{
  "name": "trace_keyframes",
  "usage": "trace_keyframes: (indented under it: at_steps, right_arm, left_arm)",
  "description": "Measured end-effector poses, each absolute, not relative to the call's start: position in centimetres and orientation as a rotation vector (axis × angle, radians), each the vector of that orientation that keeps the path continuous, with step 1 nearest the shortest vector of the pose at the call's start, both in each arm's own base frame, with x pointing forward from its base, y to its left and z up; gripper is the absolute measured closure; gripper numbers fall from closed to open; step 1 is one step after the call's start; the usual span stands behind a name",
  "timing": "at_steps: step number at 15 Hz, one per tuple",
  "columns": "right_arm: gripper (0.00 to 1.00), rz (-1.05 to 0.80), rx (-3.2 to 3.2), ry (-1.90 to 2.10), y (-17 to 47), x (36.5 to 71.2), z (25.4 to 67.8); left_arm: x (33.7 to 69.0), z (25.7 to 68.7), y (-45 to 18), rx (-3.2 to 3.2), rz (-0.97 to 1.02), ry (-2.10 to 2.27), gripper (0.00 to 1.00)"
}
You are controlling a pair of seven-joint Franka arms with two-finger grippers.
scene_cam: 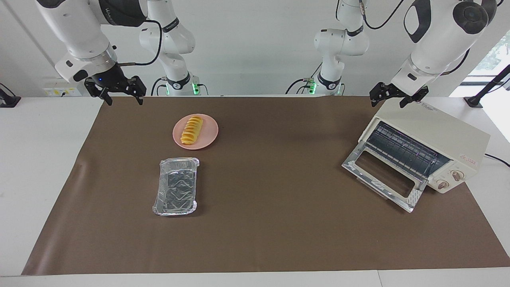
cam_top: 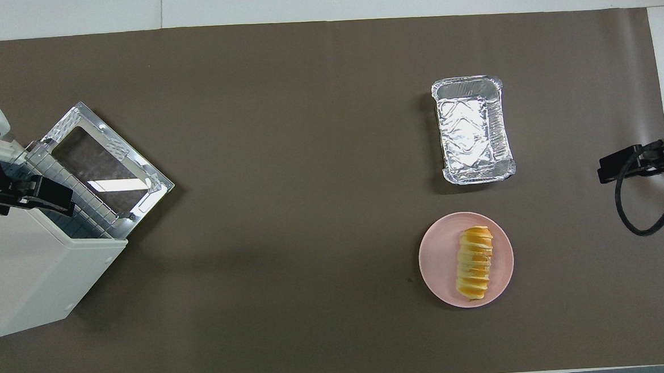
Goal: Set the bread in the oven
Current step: 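Reach the right gripper down and grasp the yellow bread roll, then lift the bread roll off the pink plate toward the foil tray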
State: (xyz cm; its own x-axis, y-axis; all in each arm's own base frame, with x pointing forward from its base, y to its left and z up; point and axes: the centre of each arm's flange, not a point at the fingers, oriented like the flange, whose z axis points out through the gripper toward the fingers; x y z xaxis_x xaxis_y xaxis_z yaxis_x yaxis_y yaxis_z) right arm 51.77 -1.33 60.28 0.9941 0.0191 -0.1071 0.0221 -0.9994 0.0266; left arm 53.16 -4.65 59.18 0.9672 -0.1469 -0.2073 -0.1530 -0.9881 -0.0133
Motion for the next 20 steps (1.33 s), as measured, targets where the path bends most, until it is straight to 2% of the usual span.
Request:
trace_keyframes:
  at_steps: [9, 11, 14, 20]
  right_arm:
    - [0.0, -0.177, 3.108, 0.037, -0.1, 51.9, 59.2]
    - [0.0, -0.184, 3.113, 0.028, 1.8, 52.0, 56.3]
    - [0.0, -0.25, 3.141, -0.028, 6.2, 51.1, 49.9]
    - [0.0, -0.2, 3.143, -0.146, 14.4, 47.4, 39.1]
  left_arm:
    - [53.2, 59.2, -4.6, -3.087, 0.322, 0.235, 0.0]
    - [53.2, 59.2, -4.6, -3.087, 0.322, 0.235, 0.0]
    - [53.2, 59.2, -4.6, -3.087, 0.322, 0.235, 0.0]
    - [53.2, 59.2, -4.6, -3.087, 0.322, 0.235, 0.0]
